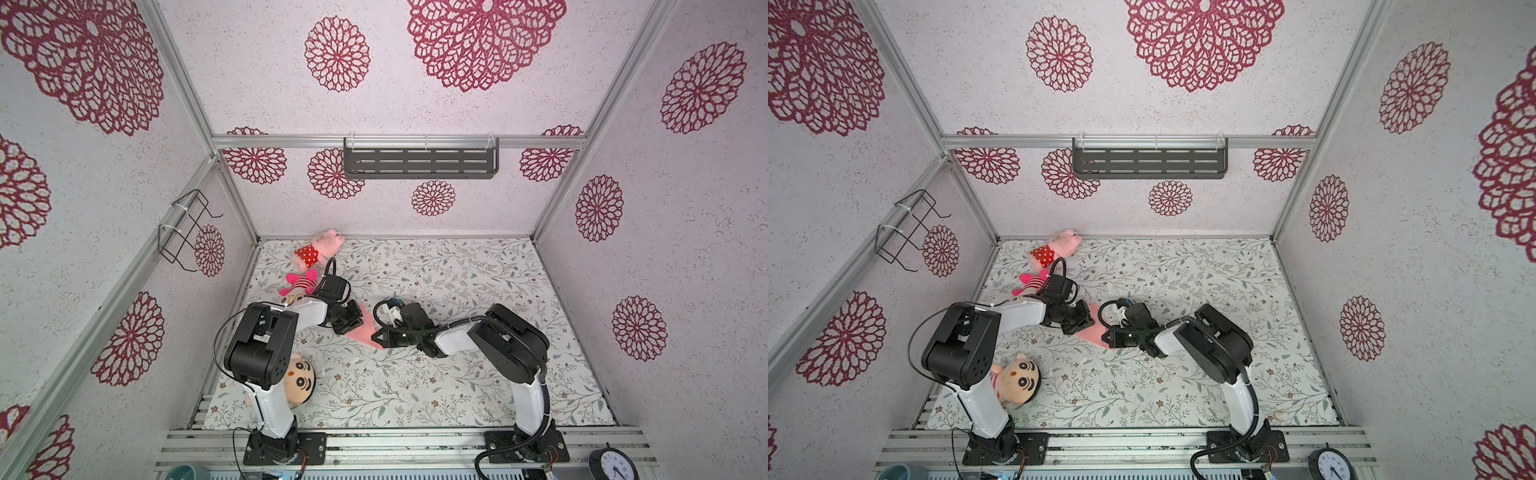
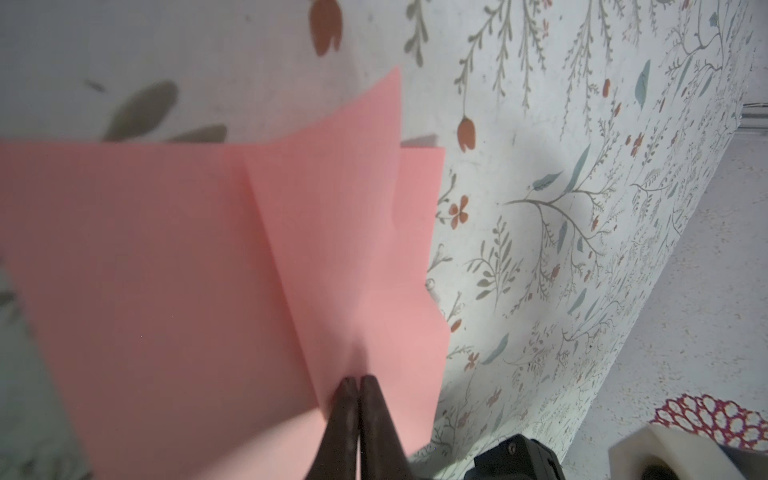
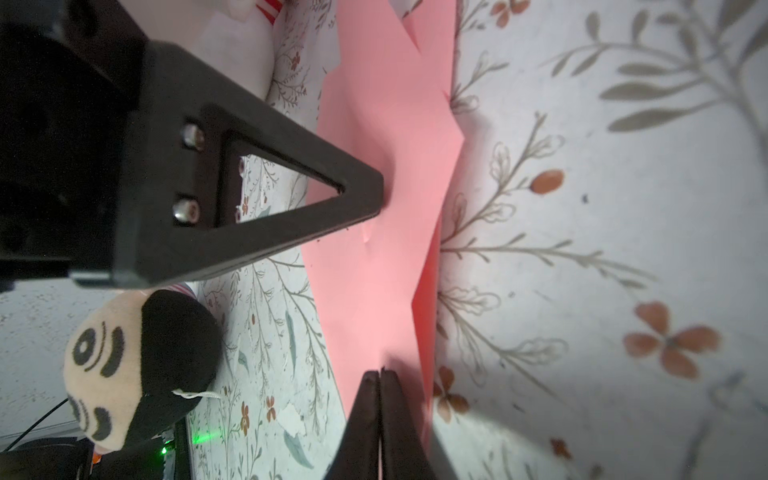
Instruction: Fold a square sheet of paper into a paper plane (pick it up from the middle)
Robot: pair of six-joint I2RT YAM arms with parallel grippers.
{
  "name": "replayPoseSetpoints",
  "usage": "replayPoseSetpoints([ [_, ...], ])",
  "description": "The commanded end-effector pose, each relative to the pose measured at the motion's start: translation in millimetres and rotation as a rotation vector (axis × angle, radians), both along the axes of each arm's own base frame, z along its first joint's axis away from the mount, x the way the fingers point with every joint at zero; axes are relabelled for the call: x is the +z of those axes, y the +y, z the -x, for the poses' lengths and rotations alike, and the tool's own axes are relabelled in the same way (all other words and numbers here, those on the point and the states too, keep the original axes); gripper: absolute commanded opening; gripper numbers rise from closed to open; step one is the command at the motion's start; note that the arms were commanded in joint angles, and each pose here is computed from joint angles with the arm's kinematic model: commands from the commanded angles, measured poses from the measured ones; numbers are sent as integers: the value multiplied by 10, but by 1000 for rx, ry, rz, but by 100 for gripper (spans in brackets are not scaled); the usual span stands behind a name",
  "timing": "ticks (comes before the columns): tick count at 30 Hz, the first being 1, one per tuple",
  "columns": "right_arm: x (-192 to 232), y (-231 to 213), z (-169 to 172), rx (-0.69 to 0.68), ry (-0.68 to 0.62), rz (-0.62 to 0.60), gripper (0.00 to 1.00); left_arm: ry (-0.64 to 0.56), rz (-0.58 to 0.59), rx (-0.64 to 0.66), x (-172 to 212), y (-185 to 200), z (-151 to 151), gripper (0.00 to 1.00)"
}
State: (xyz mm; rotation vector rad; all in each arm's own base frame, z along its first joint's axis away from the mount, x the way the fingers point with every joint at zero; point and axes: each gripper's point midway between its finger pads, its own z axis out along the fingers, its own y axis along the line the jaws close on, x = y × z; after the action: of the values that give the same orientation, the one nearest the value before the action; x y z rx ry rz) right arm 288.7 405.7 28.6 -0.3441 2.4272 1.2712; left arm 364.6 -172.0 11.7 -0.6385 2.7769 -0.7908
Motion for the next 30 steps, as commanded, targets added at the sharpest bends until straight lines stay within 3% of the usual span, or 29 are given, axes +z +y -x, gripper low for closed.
replayPoseSetpoints([
  [1, -247, -121, 54, -20, 67, 78, 9, 25, -46, 39, -84, 131, -1, 8],
  [14, -300, -172, 85, -34, 84, 90, 10, 9, -73, 76, -9, 288, -25, 8],
  [22, -301, -172, 94, -35, 94, 92, 8, -129, 50, -19, 542, 7, 8, 11],
  [30, -313, -194, 90, -41, 104, 111, 6, -104, 99, -137, 493, -323, 282, 8],
])
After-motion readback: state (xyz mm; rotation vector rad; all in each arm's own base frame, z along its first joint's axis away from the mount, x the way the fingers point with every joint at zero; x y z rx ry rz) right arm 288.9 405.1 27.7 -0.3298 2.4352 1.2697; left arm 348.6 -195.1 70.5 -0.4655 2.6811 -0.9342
